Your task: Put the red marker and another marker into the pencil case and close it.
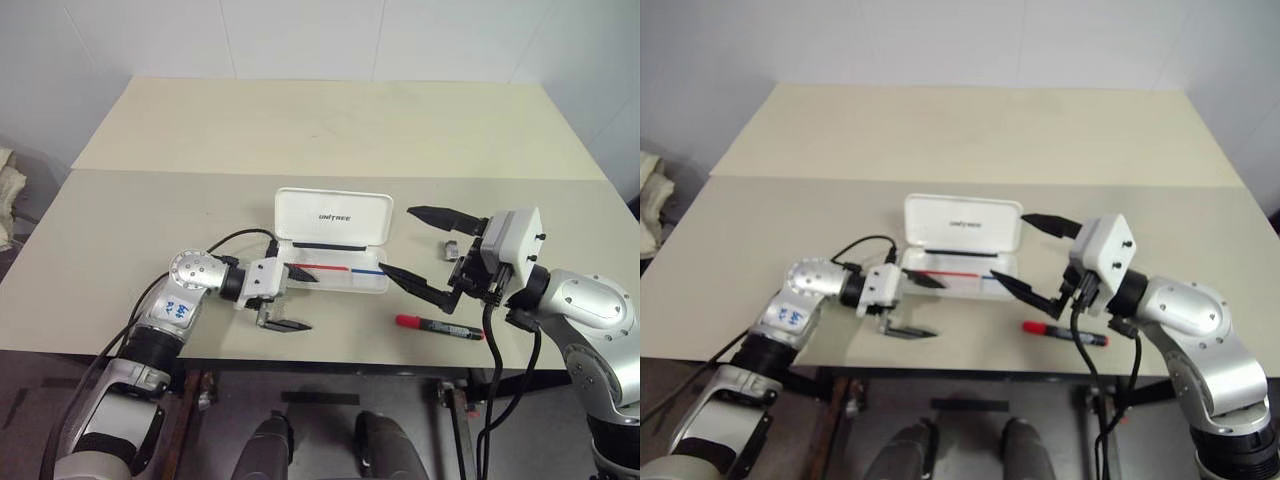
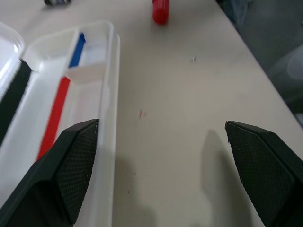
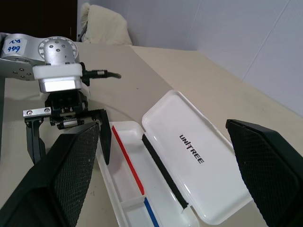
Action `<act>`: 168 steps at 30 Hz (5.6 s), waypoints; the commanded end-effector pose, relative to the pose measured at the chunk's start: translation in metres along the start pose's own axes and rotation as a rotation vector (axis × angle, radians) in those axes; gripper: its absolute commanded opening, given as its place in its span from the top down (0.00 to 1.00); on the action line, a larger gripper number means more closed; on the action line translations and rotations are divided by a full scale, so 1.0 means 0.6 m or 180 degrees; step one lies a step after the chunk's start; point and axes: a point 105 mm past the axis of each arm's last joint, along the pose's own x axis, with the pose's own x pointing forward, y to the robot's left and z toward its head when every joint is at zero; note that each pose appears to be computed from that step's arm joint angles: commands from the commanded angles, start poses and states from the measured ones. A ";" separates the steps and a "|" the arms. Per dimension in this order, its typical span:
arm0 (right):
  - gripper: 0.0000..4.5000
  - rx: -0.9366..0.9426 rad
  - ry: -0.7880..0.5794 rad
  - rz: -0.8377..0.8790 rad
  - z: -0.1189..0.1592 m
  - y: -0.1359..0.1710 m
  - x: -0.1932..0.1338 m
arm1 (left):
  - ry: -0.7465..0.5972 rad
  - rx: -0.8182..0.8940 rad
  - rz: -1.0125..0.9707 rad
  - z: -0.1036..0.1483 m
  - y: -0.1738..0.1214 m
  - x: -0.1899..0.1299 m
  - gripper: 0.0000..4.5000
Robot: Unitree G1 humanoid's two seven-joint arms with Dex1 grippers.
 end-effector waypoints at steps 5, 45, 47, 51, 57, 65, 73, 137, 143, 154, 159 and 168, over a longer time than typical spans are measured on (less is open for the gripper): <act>0.00 0.0366 0.0649 0.0024 -0.075 0.004 -0.077 | -0.0864 -0.0035 0.0299 0.092 0.018 -0.043 0.01; 0.99 0.0249 0.1096 0.0596 -0.165 -0.002 -0.096 | -0.0065 -0.0354 0.0678 0.028 -0.001 -0.168 0.00; 0.99 0.0181 0.1066 0.0614 -0.152 -0.006 -0.092 | -0.0066 -0.0361 0.0681 0.025 -0.002 -0.168 0.00; 0.99 0.0185 0.1043 0.0624 -0.141 -0.006 -0.089 | -0.0072 -0.0370 0.0676 0.021 -0.003 -0.167 0.00; 0.62 0.0193 0.1084 0.0549 -0.147 -0.006 -0.094 | -0.0097 -0.0373 0.0659 0.019 -0.004 -0.163 0.00; 0.56 0.0264 0.1579 0.0539 -0.198 -0.013 -0.133 | -0.0084 -0.0396 0.0648 0.013 -0.004 -0.163 0.00; 0.60 0.0411 0.1867 0.0581 -0.250 -0.008 -0.153 | -0.0085 -0.0374 0.0607 0.012 -0.001 -0.159 0.00; 0.01 -0.0811 -0.0021 0.1225 -0.041 -0.022 0.208 | -0.0042 -0.0391 0.0976 0.003 -0.003 -0.175 0.00; 0.01 -0.0337 -0.0304 0.1611 -0.001 0.022 0.149 | -0.0006 -0.0419 0.1051 0.001 -0.007 -0.183 0.00; 0.01 0.0092 0.0206 0.1009 -0.037 0.017 0.018 | 0.0255 -0.0661 0.1667 -0.024 -0.044 -0.254 0.00; 0.01 0.0134 0.0366 0.0779 -0.051 0.005 -0.011 | 0.0419 -0.0850 0.1990 -0.048 -0.064 -0.294 0.00; 0.01 0.0056 0.0333 0.0728 -0.041 0.005 -0.007 | 0.0546 -0.1358 0.2108 -0.109 -0.080 -0.311 0.00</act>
